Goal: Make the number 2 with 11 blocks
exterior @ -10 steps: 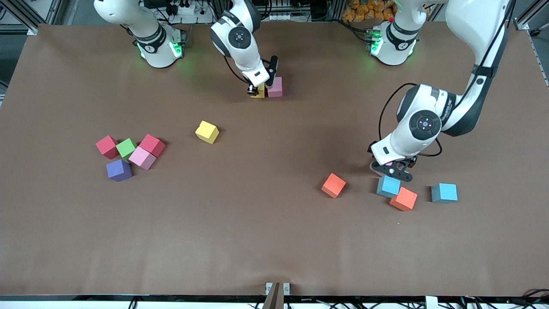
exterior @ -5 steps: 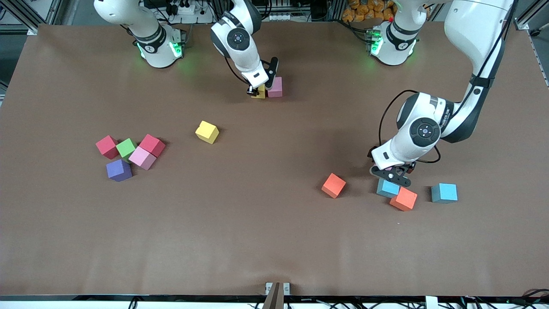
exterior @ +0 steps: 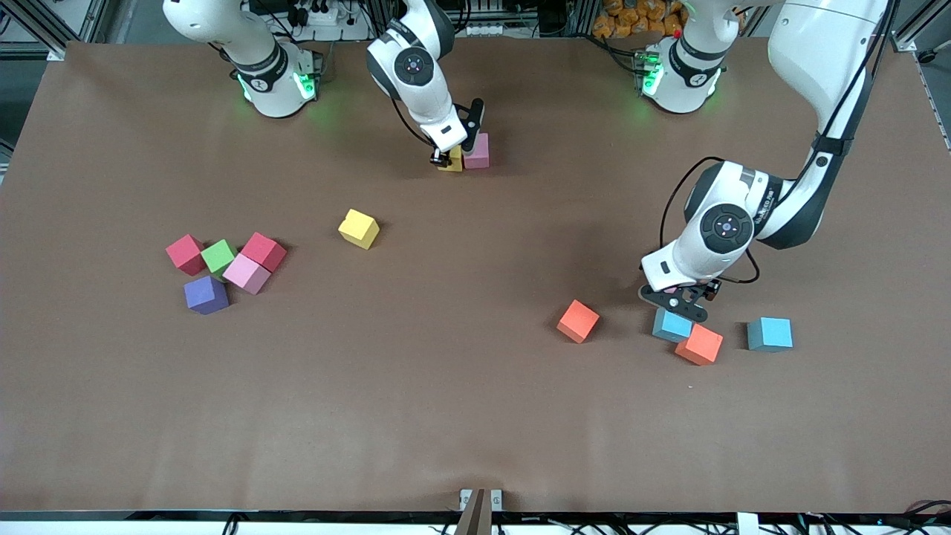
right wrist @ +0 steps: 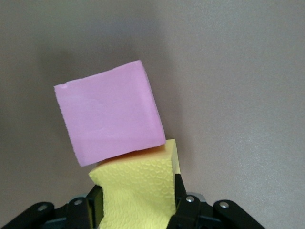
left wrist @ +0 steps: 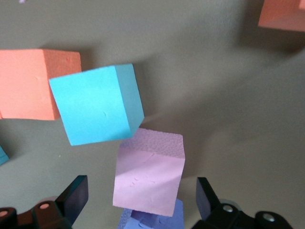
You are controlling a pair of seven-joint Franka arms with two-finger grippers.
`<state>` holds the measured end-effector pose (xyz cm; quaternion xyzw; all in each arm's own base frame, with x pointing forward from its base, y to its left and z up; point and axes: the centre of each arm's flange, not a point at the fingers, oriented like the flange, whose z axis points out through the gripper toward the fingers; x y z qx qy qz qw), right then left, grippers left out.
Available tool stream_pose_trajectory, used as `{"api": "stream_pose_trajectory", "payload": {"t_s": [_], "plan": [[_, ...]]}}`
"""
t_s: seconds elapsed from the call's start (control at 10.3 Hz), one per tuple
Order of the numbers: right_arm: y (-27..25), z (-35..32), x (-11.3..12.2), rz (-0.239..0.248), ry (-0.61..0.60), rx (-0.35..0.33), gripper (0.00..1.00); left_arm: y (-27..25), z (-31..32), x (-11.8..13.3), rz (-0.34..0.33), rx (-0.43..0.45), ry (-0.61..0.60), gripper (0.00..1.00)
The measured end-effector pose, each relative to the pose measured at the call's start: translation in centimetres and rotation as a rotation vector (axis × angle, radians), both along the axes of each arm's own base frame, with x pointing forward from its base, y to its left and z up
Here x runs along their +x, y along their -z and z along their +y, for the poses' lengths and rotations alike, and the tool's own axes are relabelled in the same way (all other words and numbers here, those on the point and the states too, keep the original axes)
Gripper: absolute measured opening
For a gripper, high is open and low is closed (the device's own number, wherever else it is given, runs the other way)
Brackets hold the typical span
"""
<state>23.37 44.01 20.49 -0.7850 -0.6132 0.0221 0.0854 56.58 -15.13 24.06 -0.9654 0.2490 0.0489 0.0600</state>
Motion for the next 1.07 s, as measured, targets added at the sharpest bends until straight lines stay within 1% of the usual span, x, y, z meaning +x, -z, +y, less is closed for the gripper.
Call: {"api": "stream_pose_trajectory", "payload": {"t_s": [0.19,0.68,0.78,0.88,0.97,1.07], "plan": [[0.0,0.1,-0.1,-0.007,-0.003,0.004,0.56,0.6,1.0,-0.3,0.018,0.002,0.013,1.0],[0.0,0.6,-0.6,-0.017,0.002,0.011,0.56,0.9,1.8,-0.4,0.029,0.002,0.012,1.0],[0.0,0.7,-0.8,-0.017,0.007,0.011,0.65,1.1,1.8,-0.4,0.031,0.0,0.011,1.0],[0.0,1.0,-1.0,-0.015,0.009,0.011,0.78,1.3,1.7,-0.5,0.035,0.0,0.011,1.0],[-0.1,1.3,-1.0,-0.017,0.011,0.016,0.94,1.5,1.7,-0.5,0.037,-0.003,0.011,1.0],[-0.3,1.6,-0.9,-0.019,0.012,0.022,1.0,1.9,1.7,-0.5,0.037,-0.007,0.011,1.0]]}}
